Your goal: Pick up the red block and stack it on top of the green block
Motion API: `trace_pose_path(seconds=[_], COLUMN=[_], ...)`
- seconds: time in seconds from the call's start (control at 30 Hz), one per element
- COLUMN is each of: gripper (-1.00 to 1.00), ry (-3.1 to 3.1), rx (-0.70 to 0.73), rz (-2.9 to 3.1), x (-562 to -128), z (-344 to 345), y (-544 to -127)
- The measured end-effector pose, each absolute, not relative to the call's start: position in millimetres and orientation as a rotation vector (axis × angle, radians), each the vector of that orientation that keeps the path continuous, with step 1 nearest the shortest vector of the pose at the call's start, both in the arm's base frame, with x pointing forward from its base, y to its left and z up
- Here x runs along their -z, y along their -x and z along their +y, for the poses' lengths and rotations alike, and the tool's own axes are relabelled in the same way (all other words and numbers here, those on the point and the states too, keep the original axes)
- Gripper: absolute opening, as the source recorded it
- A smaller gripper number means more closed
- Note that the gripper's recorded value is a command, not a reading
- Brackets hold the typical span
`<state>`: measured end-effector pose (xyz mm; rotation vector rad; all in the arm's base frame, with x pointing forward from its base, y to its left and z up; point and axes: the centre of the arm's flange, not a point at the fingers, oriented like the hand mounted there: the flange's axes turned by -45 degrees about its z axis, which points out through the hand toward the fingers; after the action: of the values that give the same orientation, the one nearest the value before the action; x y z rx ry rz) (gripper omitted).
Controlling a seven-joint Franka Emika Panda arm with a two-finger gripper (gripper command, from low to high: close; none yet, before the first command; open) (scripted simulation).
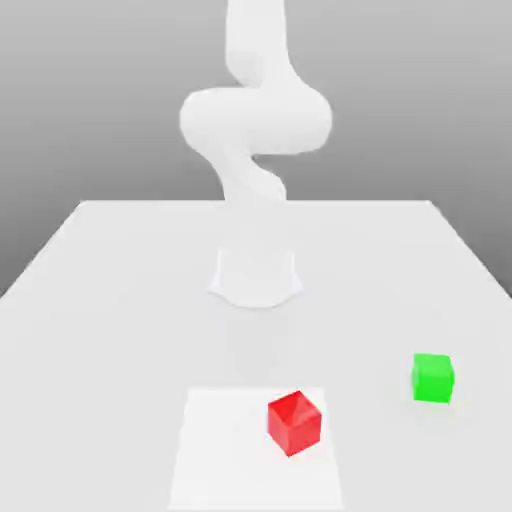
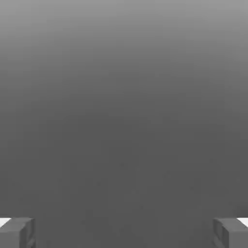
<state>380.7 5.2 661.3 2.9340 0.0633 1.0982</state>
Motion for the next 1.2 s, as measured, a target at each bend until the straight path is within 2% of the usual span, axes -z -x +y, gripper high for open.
trace_pose_path(seconds=[0.13, 0.3, 0.47, 0.67, 0.87, 0.9, 1.1, 1.2], gripper=[0.0, 0.0, 0.0, 0.0, 0.0, -1.0, -1.0, -1.0], ry=[-2.983, -3.021, -3.038, -3.029, -3.028, -3.028, -3.028, -3.028], rx=[-0.872, -0.606, -0.34, -0.036, 0.0, 0.0, 0.002, 0.001], rz=[0.217, 0.405, 0.595, 0.819, 0.838, 0.838, 0.838, 0.838], x=[-568, -452, -339, -219, -152, -146, -143, -162], z=[16, 28, 40, 50, 49, 49, 49, 49], y=[-425, -449, -442, -401, -395, -394, -394, -395])
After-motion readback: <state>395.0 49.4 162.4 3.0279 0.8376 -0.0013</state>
